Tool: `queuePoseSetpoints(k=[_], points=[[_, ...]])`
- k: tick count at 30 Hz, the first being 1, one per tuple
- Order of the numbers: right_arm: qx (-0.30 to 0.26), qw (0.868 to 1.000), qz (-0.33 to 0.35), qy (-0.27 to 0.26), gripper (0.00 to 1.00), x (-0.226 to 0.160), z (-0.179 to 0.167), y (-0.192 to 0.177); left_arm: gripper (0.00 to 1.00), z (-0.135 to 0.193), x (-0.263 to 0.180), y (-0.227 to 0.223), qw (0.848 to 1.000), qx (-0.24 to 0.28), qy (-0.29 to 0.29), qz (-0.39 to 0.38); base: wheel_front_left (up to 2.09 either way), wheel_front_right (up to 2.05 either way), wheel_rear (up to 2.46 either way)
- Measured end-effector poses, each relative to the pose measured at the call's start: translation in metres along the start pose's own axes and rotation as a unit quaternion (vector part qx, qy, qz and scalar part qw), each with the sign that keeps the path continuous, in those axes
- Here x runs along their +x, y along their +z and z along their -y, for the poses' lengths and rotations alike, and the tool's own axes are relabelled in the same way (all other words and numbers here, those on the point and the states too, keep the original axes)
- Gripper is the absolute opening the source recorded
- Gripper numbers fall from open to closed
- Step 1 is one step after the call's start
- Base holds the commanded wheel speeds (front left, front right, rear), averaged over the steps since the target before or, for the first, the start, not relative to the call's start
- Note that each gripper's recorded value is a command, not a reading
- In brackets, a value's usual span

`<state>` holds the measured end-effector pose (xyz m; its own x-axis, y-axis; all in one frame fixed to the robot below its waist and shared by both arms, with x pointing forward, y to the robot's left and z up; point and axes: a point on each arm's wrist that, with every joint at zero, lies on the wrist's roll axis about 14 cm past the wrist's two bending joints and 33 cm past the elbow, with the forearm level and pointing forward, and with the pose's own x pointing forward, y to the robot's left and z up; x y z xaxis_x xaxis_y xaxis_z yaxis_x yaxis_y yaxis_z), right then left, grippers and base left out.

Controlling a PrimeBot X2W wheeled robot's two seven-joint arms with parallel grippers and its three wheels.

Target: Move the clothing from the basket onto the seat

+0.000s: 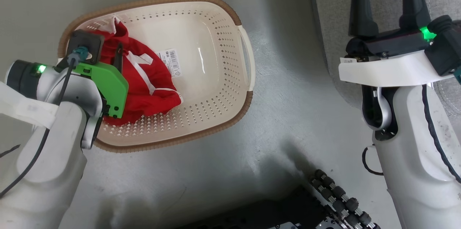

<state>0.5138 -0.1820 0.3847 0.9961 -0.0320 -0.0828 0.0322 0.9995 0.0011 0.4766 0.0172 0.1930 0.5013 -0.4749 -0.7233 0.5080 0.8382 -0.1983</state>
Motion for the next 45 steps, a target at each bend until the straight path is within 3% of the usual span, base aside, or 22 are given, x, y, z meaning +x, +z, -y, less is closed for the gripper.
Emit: queuePoseSetpoints(k=[26, 45], points=[[0.01, 0.999, -0.028, 0.014, 1.0, -0.002, -0.006, -0.026, 1.0, -0.009, 0.015, -0.025, 0.998, 0.025, -0.004, -0.049, 0.0, 0.0, 0.0], [0.01, 0.999, -0.041, 0.014, 1.0, -0.004, -0.004, -0.037, 1.0, -0.011, 0.03, -0.019, 0.998, 0.049, -0.007, -0.04, 0.0, 0.0, 0.0]])
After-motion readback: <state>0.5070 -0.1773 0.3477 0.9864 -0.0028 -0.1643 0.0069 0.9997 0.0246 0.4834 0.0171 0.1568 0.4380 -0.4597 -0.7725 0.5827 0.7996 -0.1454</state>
